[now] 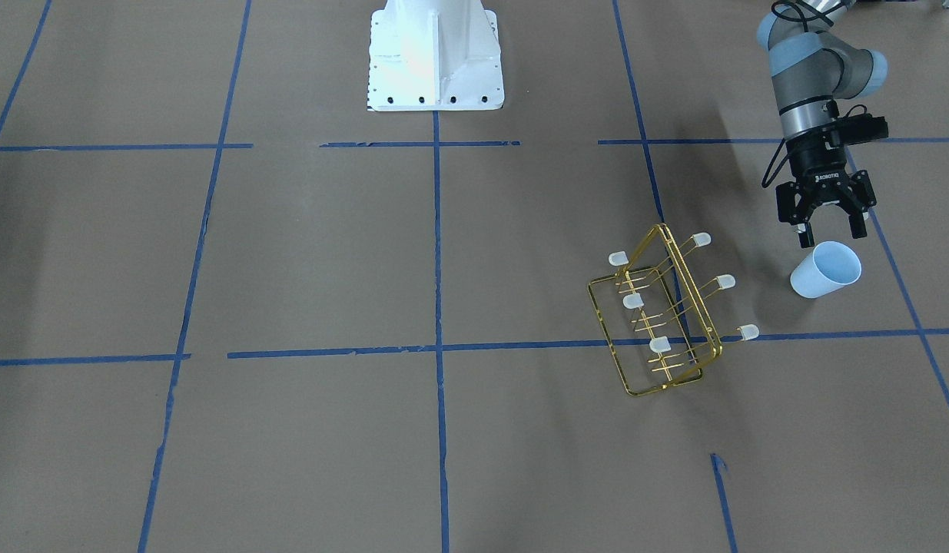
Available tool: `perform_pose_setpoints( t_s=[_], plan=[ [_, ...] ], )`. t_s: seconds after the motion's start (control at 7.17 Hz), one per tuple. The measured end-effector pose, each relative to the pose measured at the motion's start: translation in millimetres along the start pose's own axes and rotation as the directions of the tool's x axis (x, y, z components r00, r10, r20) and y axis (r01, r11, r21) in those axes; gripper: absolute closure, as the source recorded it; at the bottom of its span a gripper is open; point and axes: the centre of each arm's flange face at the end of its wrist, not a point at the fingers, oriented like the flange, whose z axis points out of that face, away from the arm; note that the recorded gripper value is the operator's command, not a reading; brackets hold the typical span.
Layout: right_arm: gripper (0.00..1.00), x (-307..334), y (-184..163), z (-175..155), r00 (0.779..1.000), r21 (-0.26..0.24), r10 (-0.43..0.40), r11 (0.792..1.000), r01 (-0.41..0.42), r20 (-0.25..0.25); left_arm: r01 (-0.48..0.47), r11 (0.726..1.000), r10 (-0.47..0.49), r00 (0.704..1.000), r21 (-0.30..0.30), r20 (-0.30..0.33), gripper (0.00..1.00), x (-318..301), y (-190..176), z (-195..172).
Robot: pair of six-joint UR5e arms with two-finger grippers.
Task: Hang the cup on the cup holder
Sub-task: 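Close the left gripper on the rim of the light blue cup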
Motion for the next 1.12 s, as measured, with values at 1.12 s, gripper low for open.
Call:
perform_pose_setpoints(
  t_s=[1.12],
  plan=[
    [0.0, 0, 0, 0, 1.0, 0.0, 0.001, 1.0, -0.001, 0.0, -0.023, 1.0, 0.023, 0.999, 0.008, 0.023, 0.0, 3, 38, 23]
  ],
)
